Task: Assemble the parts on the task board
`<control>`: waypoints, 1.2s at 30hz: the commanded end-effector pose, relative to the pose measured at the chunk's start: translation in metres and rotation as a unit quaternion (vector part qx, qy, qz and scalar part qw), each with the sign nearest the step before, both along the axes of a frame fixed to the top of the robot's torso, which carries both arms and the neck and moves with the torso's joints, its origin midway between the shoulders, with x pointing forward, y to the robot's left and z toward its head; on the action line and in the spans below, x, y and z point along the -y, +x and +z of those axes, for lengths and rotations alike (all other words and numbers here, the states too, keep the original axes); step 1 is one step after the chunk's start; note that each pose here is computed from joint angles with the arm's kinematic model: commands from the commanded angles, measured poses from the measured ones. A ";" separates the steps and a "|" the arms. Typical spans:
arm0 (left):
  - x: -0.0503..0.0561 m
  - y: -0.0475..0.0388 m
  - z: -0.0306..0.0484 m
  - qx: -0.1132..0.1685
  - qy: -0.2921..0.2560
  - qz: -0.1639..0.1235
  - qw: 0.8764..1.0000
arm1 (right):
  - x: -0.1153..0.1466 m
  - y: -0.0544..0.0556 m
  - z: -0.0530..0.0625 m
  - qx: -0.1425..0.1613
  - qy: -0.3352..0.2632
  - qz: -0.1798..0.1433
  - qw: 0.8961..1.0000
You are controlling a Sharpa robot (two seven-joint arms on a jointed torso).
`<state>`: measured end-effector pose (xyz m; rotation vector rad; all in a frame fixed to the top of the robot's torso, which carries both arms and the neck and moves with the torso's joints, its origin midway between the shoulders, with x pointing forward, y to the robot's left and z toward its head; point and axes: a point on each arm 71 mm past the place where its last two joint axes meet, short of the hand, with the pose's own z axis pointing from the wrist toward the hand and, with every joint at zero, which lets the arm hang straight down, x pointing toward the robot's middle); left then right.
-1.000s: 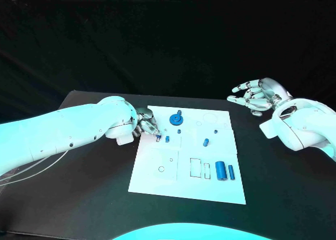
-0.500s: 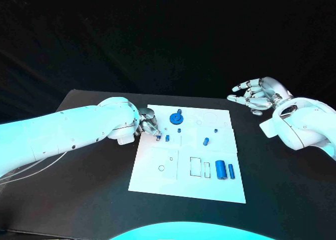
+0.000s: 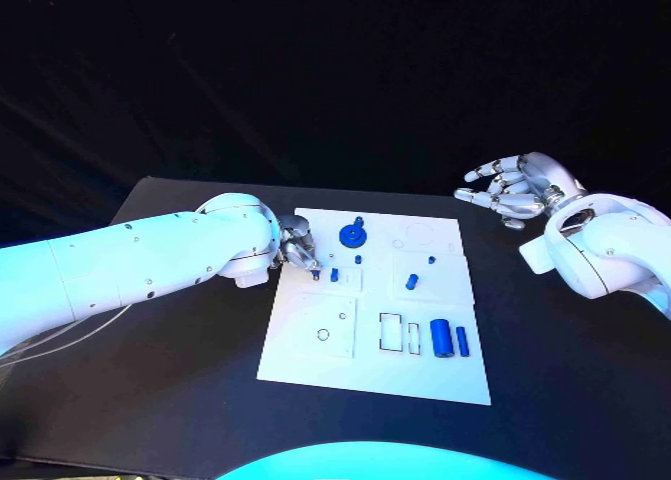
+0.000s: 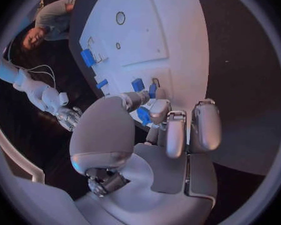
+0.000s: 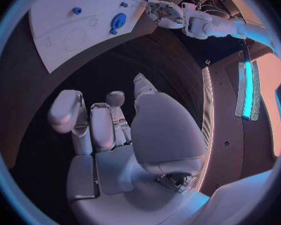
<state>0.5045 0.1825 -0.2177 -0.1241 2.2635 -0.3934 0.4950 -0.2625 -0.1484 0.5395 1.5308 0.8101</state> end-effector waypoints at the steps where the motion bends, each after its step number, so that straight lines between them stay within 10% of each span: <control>1: 0.001 -0.0004 -0.0009 0.000 0.014 -0.009 1.000 | -0.002 0.000 0.000 0.001 0.000 0.010 1.000; 36: 0.005 -0.0043 -0.0099 -0.028 0.019 -0.019 0.999 | -0.004 0.000 0.000 -0.002 0.000 0.015 1.000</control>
